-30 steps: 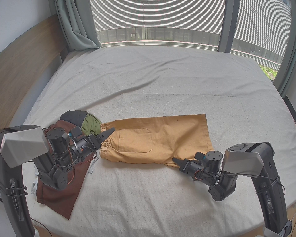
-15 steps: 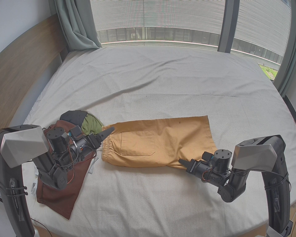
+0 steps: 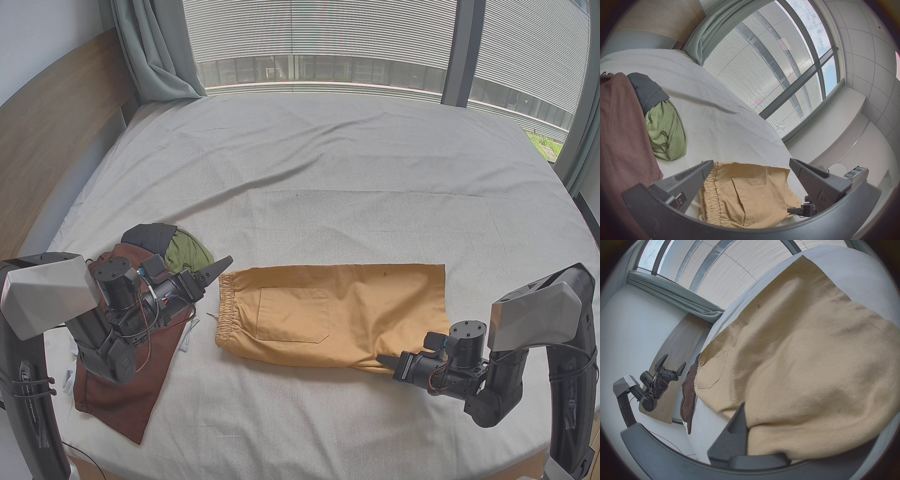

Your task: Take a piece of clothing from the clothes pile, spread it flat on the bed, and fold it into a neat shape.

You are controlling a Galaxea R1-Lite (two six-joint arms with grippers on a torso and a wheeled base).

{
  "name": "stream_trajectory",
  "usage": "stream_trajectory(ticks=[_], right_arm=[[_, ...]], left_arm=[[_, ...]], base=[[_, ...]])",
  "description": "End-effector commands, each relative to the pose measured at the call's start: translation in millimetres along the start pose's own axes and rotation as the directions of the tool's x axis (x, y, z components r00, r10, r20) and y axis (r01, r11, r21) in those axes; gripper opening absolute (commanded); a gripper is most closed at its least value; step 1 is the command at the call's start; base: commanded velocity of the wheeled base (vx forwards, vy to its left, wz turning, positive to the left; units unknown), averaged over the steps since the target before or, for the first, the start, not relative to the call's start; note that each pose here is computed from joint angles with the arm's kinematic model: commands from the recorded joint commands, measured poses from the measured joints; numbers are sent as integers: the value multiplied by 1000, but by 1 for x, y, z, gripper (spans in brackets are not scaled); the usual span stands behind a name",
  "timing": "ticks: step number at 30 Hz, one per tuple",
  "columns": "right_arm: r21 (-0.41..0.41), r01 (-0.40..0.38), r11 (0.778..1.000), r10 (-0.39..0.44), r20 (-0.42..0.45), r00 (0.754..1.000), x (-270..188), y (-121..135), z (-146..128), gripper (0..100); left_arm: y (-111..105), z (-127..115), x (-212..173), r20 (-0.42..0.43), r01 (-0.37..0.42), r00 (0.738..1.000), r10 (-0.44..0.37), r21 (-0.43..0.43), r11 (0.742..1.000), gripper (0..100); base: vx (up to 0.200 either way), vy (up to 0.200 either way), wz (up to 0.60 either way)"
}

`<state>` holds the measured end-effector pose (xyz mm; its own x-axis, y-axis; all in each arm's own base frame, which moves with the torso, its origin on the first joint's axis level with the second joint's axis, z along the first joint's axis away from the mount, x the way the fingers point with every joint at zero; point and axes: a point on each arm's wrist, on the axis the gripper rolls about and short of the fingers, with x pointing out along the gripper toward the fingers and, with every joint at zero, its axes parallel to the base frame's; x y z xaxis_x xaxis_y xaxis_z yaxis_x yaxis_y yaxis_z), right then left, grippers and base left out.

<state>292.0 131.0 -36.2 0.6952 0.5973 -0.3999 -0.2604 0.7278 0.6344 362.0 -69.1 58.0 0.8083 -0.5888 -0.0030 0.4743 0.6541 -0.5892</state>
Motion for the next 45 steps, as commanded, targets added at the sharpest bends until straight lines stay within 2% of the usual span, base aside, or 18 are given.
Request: stream_trajectory(ticks=[1, 9, 22, 28, 29, 36, 39, 45], right_arm=[[0, 9, 1000, -9, -14, 1000, -14, 5, -1, 0], [-29, 31, 999, -32, -37, 999, -18, 1, -6, 0], [-26, 42, 999, -44, -51, 998, -17, -1, -11, 0], [-21, 49, 999, -50, -50, 997, -19, -3, -10, 0], [-22, 48, 999, -49, -51, 997, -19, -3, -10, 100], [-23, 52, 998, -53, -59, 997, -22, -1, -12, 100], [-21, 68, 997, -70, -106, 992, -35, 1, -21, 100], [-26, 50, 998, -55, -226, 973, -59, 11, -41, 100]], left_arm=[[-1, 0, -1, -2, 3, 1000, -3, 0, 1000, 100], [-1, 2, 3, 7, 14, 1000, -14, 2, 1000, 100], [5, 6, 4, -11, 56, 998, -56, 17, 998, 100], [10, 7, 3, -7, 46, 999, -46, 78, 996, 100], [11, 6, 3, -9, 43, 999, -42, 78, 996, 100], [9, 3, 3, -20, 45, 999, -44, 75, 996, 100], [8, 2, 2, -27, 46, 999, -44, 72, 996, 100], [8, 2, 1, -35, 58, 998, -55, 71, 996, 100]], base=[[0, 0, 0], [0, 0, 0], [0, 0, 0], [0, 0, 0], [0, 0, 0], [0, 0, 0], [0, 0, 0], [0, 0, 0]])
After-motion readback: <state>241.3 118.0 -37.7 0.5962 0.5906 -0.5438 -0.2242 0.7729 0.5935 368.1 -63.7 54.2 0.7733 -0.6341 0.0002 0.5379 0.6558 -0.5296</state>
